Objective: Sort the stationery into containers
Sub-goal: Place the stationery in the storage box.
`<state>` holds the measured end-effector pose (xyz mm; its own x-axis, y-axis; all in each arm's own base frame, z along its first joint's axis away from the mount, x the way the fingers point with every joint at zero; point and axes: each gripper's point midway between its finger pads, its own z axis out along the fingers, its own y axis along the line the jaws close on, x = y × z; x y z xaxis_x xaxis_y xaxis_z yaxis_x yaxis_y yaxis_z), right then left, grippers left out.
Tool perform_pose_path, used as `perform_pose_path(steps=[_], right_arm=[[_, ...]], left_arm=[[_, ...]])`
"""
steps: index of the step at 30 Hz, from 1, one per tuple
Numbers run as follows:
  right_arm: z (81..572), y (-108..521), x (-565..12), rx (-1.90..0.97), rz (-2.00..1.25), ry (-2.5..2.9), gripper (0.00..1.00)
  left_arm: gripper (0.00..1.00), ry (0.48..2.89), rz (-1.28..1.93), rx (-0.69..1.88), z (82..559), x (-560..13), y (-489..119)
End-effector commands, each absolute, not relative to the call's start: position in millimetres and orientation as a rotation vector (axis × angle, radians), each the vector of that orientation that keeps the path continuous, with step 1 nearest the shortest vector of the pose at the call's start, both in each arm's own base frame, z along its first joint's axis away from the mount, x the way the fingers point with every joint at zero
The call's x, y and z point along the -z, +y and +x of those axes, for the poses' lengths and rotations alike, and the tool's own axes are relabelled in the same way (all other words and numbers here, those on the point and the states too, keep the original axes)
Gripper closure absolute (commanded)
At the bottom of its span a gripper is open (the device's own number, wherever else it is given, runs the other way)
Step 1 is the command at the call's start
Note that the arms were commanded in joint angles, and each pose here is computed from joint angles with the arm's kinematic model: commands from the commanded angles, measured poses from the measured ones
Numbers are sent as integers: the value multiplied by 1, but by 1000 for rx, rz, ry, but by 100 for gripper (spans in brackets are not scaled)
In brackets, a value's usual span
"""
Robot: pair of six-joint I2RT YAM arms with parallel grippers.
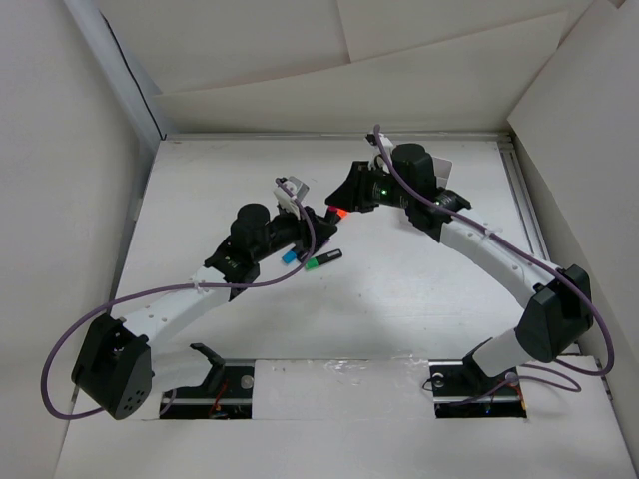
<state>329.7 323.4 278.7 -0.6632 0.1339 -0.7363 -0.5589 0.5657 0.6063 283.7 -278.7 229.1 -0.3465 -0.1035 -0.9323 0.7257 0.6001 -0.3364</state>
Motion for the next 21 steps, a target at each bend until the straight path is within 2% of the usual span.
perform_pose_path(steps=[1, 3, 5, 10, 14, 20, 21], right_arm=[[330, 321, -295, -1147, -334, 1958, 78], [333, 319, -301, -1132, -320, 1937, 78], [335, 316, -297, -1124, -309, 1946, 78], [348, 307, -297, -1108, -251, 1926, 78], [366, 289, -293, -1067, -158, 1917, 78], [411, 224, -299, -816, 95, 1845, 78], [425, 195, -305, -689, 195, 1800, 78]], left_arm=[[61, 1627, 506, 960, 286, -255, -283], [51, 1617, 485, 943, 289, -260, -279], [36, 1609, 466, 948, 288, -262, -278], [14, 1581, 428, 933, 285, -270, -269], [7, 1564, 383, 924, 284, -275, -262], [8, 1572, 233, 882, 291, -274, -244], [9, 1575, 209, 877, 293, -274, -242]])
